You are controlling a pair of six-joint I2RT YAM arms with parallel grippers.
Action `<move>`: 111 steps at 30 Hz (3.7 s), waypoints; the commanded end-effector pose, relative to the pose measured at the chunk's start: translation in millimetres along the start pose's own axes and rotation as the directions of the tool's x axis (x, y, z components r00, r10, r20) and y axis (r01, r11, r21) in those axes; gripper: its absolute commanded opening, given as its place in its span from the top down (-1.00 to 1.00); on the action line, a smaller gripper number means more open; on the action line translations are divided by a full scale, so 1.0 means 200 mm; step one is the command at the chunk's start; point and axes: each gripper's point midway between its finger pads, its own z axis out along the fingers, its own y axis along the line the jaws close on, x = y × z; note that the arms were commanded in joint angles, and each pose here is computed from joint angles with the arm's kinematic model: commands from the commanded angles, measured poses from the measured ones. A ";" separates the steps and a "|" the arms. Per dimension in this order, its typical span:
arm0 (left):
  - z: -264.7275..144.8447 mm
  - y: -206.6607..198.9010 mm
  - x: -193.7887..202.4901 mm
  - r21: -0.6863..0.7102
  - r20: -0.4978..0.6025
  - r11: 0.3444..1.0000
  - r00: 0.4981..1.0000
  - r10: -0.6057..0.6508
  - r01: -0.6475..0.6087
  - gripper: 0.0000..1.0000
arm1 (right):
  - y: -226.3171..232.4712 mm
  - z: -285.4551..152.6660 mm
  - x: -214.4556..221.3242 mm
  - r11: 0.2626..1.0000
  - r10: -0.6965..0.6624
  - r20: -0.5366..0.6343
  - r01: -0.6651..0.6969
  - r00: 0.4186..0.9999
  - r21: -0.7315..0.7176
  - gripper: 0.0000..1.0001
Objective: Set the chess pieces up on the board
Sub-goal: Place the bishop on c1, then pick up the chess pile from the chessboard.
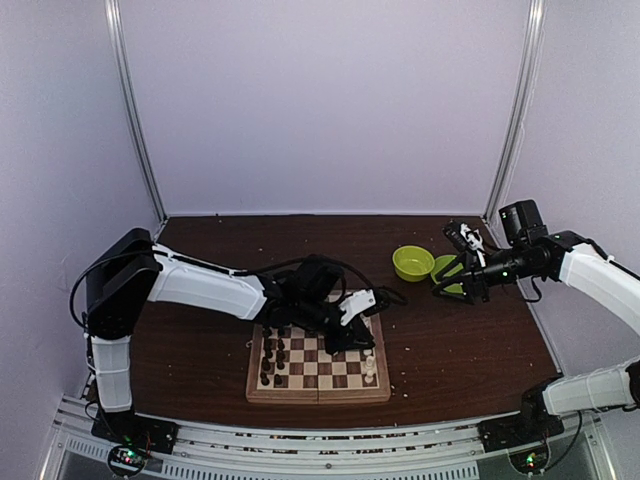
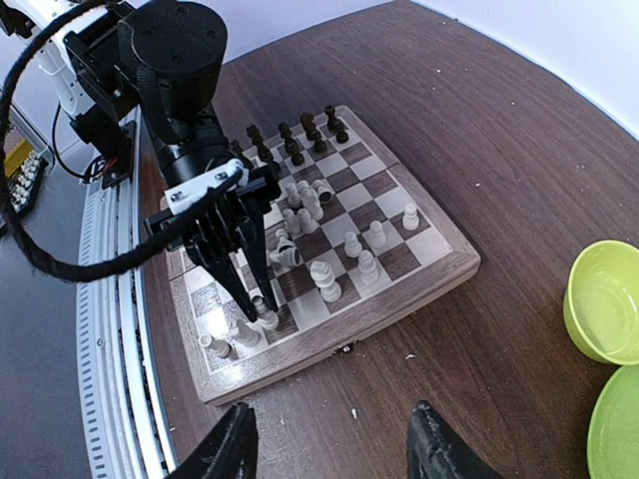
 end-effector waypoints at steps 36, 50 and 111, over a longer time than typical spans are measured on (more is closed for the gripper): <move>0.07 0.02 0.00 -0.034 -0.057 0.999 0.998 0.024 -0.026 0.77 | 0.02 -0.01 -0.01 0.999 -0.017 0.005 0.017 1.000 -0.028 -0.01; 0.04 -0.01 0.00 -0.032 -0.035 0.999 0.999 0.035 -0.036 0.78 | 0.02 -0.01 -0.01 0.999 -0.018 0.002 0.018 1.000 -0.034 -0.01; -0.31 0.11 0.16 -0.431 -0.102 0.879 0.956 -0.274 0.205 0.35 | 0.01 0.03 0.03 0.998 -0.010 -0.037 0.008 0.999 -0.062 -0.01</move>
